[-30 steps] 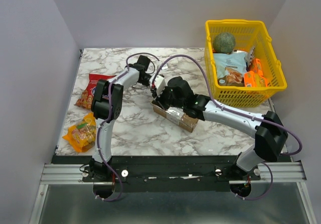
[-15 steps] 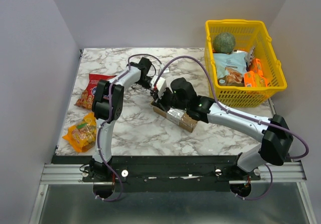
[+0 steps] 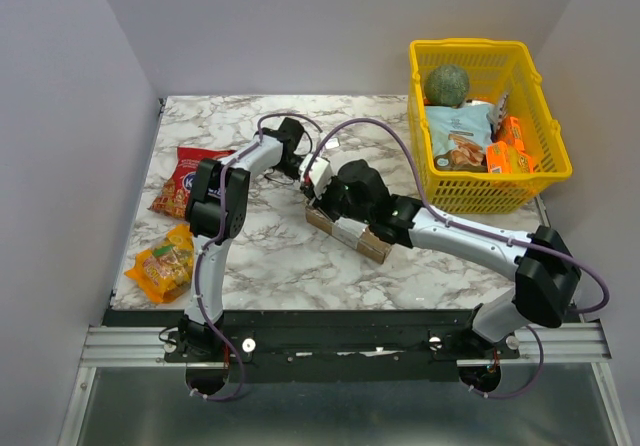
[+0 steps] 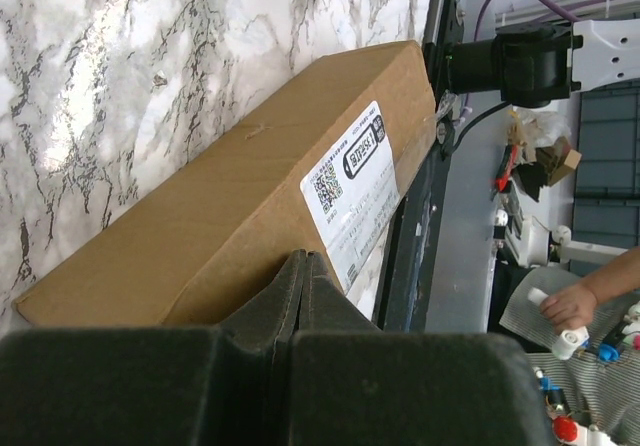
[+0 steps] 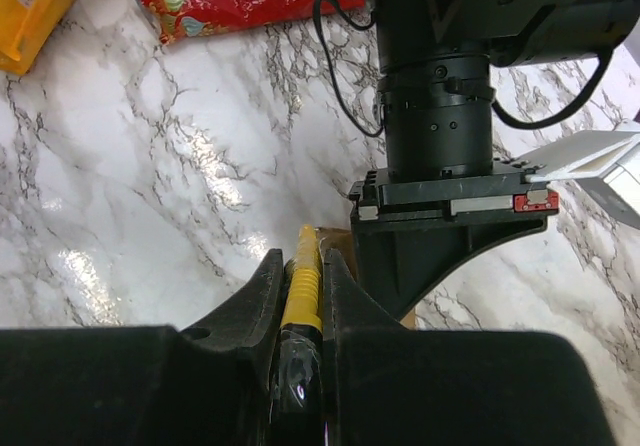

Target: Unpack the express box

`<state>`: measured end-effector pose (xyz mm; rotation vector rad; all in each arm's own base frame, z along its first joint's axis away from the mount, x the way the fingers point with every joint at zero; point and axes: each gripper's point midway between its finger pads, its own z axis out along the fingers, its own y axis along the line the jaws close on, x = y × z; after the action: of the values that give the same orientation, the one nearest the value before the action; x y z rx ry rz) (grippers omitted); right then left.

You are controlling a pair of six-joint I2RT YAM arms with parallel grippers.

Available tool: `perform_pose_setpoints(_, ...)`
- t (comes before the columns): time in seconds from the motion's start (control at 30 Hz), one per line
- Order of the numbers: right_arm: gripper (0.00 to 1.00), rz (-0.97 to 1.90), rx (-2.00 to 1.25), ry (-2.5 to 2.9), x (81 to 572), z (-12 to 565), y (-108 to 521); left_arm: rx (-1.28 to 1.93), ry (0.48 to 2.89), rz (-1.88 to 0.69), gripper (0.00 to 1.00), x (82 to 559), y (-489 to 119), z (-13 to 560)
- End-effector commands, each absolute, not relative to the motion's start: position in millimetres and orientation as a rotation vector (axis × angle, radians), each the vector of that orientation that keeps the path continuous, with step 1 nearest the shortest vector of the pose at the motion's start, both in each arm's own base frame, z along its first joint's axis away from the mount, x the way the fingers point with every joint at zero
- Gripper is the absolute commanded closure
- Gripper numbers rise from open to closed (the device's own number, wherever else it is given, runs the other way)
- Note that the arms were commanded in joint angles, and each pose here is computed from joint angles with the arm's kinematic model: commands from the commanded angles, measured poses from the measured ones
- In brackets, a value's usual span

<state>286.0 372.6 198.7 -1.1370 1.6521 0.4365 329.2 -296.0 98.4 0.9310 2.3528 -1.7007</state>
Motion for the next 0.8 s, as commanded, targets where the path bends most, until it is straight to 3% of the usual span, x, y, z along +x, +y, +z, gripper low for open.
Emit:
perform_pose_setpoints(0.0,1.0,0.408,-1.133,1.617,294,197,380,0.941,2.453,-1.602,1.0,328,-291,55)
perform_pose_setpoints(0.77,0.99,0.422,-1.179,1.637,300,178,390,0.936,2.463,-1.631,1.0,325,-292,51)
